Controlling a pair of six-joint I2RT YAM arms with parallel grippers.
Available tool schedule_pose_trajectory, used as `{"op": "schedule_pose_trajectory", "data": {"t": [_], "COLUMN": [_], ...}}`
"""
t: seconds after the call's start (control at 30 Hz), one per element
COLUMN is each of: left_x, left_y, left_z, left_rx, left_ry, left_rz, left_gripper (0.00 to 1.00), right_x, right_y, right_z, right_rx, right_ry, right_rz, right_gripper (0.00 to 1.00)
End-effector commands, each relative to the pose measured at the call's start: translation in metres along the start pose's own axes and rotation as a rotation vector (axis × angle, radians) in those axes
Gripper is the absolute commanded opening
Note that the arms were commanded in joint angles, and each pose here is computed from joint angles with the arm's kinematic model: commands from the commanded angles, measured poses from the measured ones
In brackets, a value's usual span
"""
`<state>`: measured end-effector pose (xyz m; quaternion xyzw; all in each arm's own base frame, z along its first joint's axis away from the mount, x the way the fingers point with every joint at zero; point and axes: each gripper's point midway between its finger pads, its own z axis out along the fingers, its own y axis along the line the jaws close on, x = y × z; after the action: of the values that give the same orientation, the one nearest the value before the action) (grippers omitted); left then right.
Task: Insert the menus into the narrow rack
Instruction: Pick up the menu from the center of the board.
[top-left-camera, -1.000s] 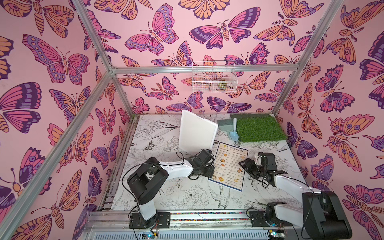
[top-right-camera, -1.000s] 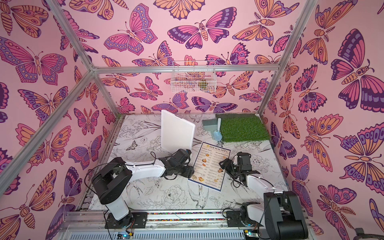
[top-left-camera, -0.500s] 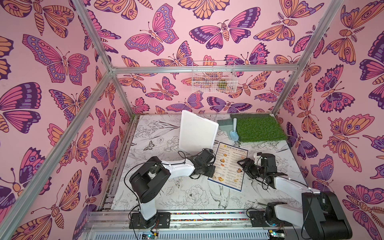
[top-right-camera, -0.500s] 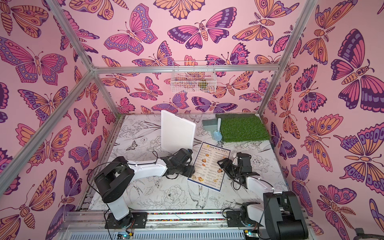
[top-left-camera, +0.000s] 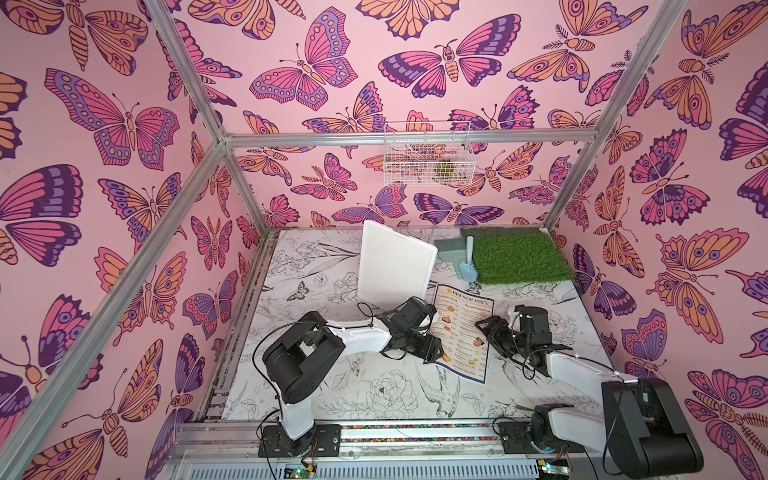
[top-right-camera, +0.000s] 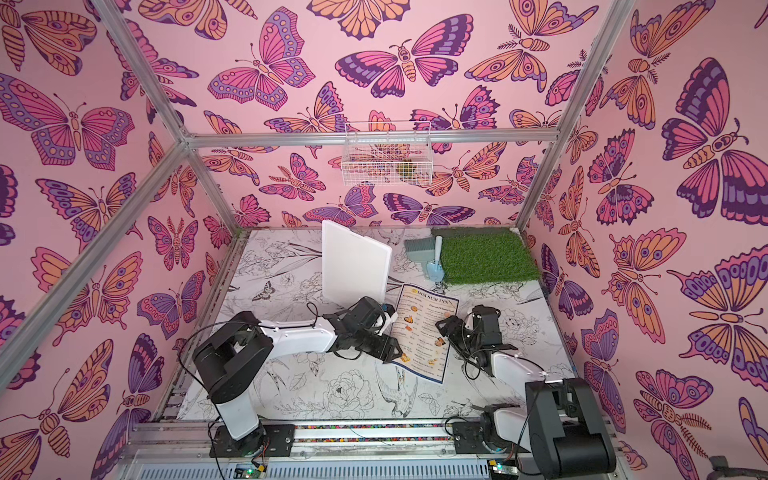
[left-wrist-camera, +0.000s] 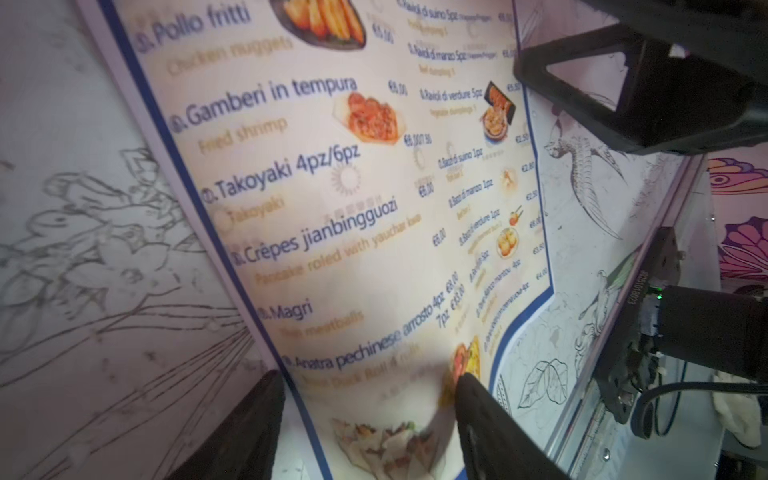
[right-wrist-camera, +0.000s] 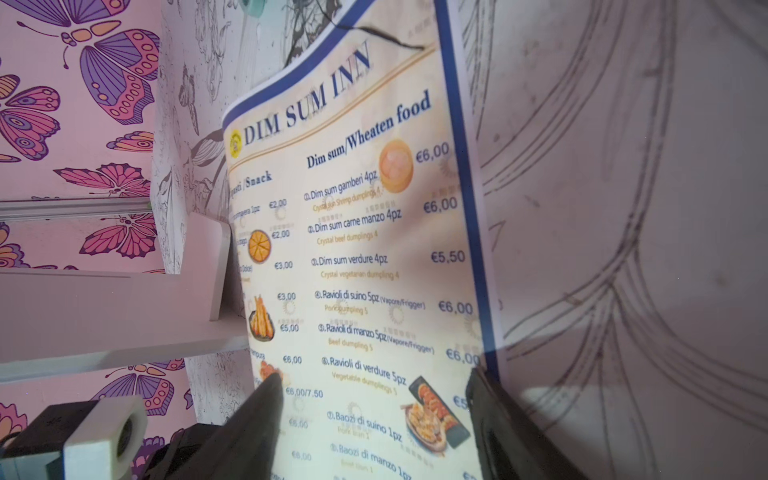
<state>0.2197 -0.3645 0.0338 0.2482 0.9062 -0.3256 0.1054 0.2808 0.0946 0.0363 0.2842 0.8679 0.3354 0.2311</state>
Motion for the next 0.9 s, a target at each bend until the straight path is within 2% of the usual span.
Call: {"op": "schedule_pose_trajectory", "data": {"t": [0.0,0.4,0.6,0.87], "left_x": [0.041,0.013,-0.012,-0.033], "left_y": [0.012,-0.038,-0.067,-0.074], "left_z": [0.013,0.007,-0.001,-0.009], "left_rx": [-0.006,0.219,0.367,0.365], "left_ry": [0.154,0.122,0.037,-0.039], "left_rz": [-0.076,-0.035,-0.030,0.002], "left_gripper": [0.68,0.76,0.78,0.83], "right_x": [0.019,0.022,0.024,0.023], "right_y": [-0.039,-0.040,-0.040,-0.040], "right_z": [0.005,0.014,0.018,0.019], "right_rx": [0.145,0.162,0.173,0.176], "right_ry": [0.047,0.066,0.082,0.078], "right_rz": [0.051,0.055,0.053,0.050], "right_gripper": [0.73,0.73,0.72,0.73]}}
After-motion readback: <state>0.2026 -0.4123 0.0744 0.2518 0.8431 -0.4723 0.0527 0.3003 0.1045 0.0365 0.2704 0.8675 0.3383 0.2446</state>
